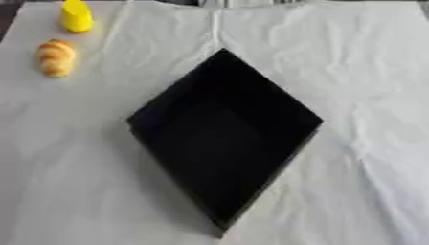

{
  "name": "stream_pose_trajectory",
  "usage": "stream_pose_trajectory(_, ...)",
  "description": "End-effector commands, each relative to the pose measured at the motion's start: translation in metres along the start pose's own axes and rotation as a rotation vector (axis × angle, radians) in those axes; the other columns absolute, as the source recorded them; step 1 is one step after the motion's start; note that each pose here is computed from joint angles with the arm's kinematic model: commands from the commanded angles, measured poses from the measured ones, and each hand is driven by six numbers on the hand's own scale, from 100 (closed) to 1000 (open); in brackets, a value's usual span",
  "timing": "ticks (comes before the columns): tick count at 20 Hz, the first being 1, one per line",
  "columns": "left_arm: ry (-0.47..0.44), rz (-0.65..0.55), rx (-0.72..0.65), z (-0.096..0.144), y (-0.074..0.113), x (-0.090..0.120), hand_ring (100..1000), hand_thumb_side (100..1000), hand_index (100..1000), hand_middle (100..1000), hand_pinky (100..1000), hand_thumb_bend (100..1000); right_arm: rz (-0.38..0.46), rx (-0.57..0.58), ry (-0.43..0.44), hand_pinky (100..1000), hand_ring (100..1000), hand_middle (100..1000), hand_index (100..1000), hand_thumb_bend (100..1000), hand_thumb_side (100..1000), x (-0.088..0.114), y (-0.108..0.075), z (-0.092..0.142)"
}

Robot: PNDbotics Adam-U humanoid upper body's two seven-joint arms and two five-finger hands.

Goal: Pick up objects on the table and place them in the box.

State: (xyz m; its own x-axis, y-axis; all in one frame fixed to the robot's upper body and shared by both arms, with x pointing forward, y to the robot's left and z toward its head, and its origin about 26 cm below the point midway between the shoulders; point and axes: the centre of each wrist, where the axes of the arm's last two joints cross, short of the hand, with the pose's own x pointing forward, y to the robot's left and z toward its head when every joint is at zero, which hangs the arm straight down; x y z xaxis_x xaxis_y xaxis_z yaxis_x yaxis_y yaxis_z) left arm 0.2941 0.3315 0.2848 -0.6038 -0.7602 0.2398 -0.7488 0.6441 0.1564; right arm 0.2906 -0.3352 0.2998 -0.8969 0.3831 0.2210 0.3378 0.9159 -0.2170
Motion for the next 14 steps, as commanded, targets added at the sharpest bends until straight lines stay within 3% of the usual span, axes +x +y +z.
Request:
stream_pose_trajectory(1,-0.036,-0.140,-0.124,-0.023,0.018,0.005,675,593,920,749,842,517,0.029,0.022,-0.043,876,878,720,845,212,174,0.007,-0.006,-0.010)
stream_pose_trajectory(4,0.019,-0.294,-0.283,-0.045,0.027,-0.009,669,609,915,743,841,516,0.032,0.028,-0.046,876,878,720,845,213,172,0.008,-0.007,-0.011)
stream_pose_trajectory(9,0.182,-0.511,-0.621,-0.078,0.039,-0.059,724,631,915,753,851,497,0.026,0.042,-0.050,876,877,718,845,212,173,0.008,-0.005,-0.013)
stream_pose_trajectory(14,0.302,-0.675,-0.850,-0.086,0.038,-0.102,762,597,914,743,853,540,0.018,0.050,-0.046,877,877,716,845,208,175,0.008,-0.004,-0.013)
